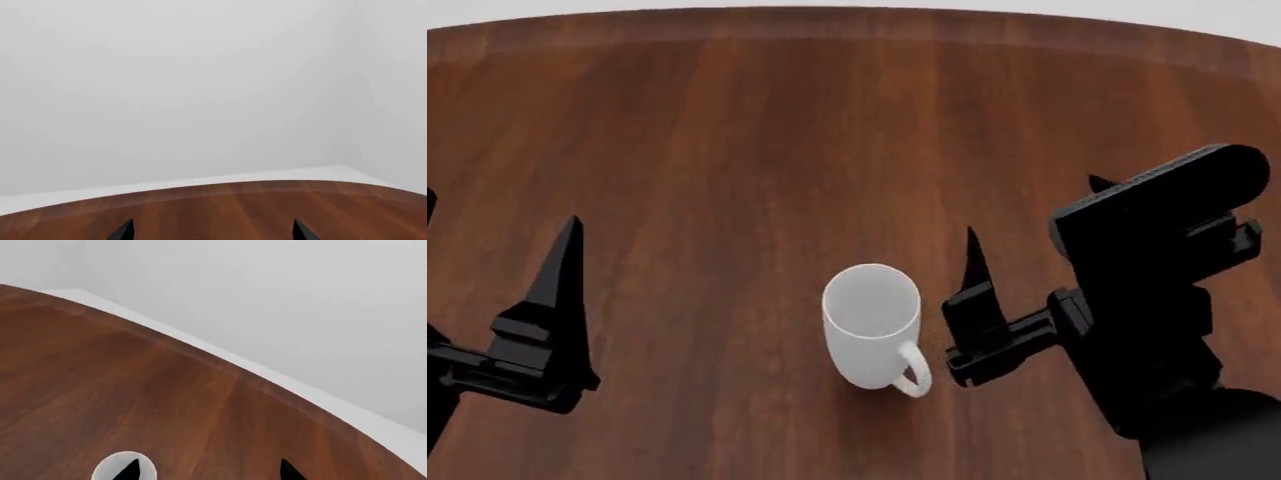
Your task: Put the white mug on the plate.
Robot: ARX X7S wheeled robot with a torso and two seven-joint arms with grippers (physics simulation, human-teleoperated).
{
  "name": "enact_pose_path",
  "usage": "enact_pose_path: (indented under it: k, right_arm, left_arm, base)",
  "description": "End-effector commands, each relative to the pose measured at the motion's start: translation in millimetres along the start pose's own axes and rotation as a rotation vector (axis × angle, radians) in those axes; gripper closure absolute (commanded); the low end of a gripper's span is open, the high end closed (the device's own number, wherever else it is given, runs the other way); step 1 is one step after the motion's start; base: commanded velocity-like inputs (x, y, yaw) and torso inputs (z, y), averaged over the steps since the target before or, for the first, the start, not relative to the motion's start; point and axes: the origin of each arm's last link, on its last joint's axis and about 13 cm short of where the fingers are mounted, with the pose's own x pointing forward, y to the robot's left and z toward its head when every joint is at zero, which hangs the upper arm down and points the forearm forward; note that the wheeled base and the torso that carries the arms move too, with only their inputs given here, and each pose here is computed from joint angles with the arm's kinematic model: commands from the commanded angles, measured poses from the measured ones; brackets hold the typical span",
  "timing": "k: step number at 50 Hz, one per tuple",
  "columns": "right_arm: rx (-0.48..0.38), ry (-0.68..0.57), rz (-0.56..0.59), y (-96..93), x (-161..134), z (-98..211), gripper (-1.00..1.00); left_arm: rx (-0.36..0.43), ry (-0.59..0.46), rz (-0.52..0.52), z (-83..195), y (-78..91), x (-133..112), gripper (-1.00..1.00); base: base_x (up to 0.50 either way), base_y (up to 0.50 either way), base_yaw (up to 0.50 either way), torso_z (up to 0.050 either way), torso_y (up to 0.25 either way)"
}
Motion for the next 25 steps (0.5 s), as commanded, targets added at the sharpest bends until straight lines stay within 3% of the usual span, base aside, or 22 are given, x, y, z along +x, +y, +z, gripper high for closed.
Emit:
enact_pose_path:
  k: [1, 12, 25]
  right_arm:
    - [-0.052, 0.038, 0.018, -17.1, -2, 11, -1.00]
    - [-0.098, 0.059, 0.028, -23.5, -9, 18, -1.00]
    - [-0.100, 0.091, 0.056, -18.2, -7, 10, -1.00]
  left_arm:
    - [0.001, -0.038, 0.002, 7, -1.8, -3, -1.00]
    - [0.016, -0.073, -0.006, 17, -6.2, -6, -1.00]
    - [0.013, -0.085, -0.014, 20, -9.1, -7, -1.00]
  base:
    - [0.00, 0.00, 0.00, 0.039, -0.156]
    - [0.00, 0.00, 0.00, 0.039, -0.154]
    - [0.00, 0.00, 0.00, 0.039, -0.154]
